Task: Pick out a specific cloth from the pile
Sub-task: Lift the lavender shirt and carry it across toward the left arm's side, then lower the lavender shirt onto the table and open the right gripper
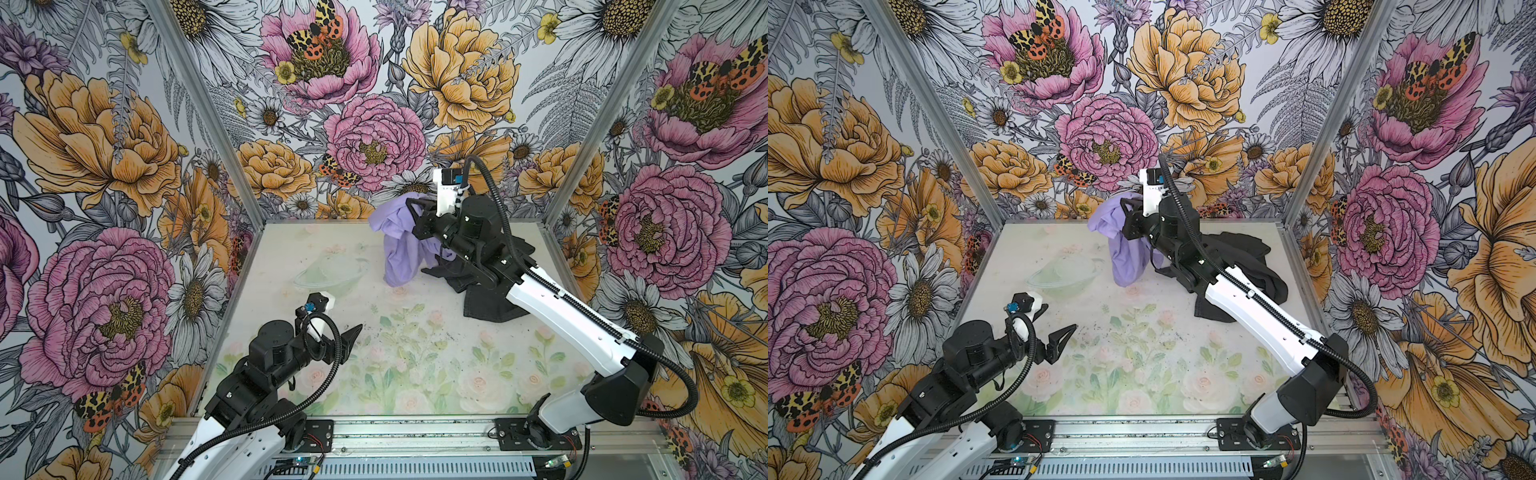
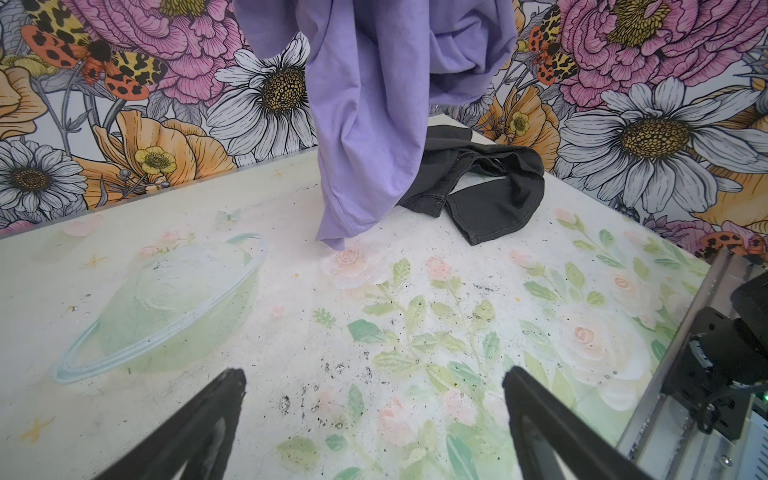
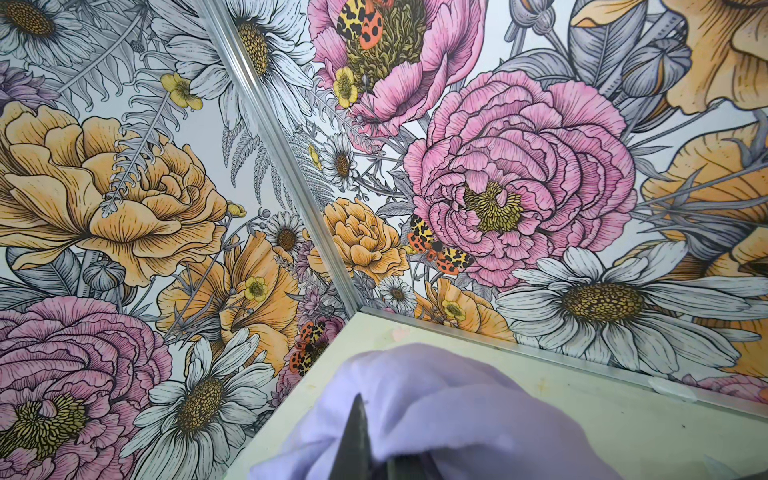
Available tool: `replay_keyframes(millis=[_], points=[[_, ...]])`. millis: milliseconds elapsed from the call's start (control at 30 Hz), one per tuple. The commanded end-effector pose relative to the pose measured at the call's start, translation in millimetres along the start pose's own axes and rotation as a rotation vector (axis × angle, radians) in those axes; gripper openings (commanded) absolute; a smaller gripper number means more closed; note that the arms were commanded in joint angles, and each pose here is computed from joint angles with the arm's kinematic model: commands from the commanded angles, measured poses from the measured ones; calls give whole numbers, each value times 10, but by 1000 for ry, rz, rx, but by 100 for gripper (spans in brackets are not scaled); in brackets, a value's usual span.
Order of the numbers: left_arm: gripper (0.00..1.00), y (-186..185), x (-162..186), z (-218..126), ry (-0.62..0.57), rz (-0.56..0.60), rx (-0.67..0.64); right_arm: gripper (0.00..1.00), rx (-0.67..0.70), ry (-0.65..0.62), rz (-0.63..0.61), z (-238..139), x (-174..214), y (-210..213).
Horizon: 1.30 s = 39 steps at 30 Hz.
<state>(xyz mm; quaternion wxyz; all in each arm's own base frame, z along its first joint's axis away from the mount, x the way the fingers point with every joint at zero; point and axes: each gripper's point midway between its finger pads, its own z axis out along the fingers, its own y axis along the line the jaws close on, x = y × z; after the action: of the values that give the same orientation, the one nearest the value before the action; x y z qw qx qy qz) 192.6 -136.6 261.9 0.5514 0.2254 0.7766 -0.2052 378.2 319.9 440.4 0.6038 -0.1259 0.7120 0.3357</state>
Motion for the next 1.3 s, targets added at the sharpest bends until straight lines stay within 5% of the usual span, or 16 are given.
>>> replay_keyframes(millis=[0, 633, 1267], points=[[99, 21, -17, -28, -14, 18, -15, 0, -54, -84, -33, 8, -292, 222], [99, 22, -29, -42, -20, 19, -16, 0, -155, -22, -43, 678, 7, 588], [99, 46, -47, -66, -32, 18, -31, 0, -410, 30, 5, 1659, 605, 1181]])
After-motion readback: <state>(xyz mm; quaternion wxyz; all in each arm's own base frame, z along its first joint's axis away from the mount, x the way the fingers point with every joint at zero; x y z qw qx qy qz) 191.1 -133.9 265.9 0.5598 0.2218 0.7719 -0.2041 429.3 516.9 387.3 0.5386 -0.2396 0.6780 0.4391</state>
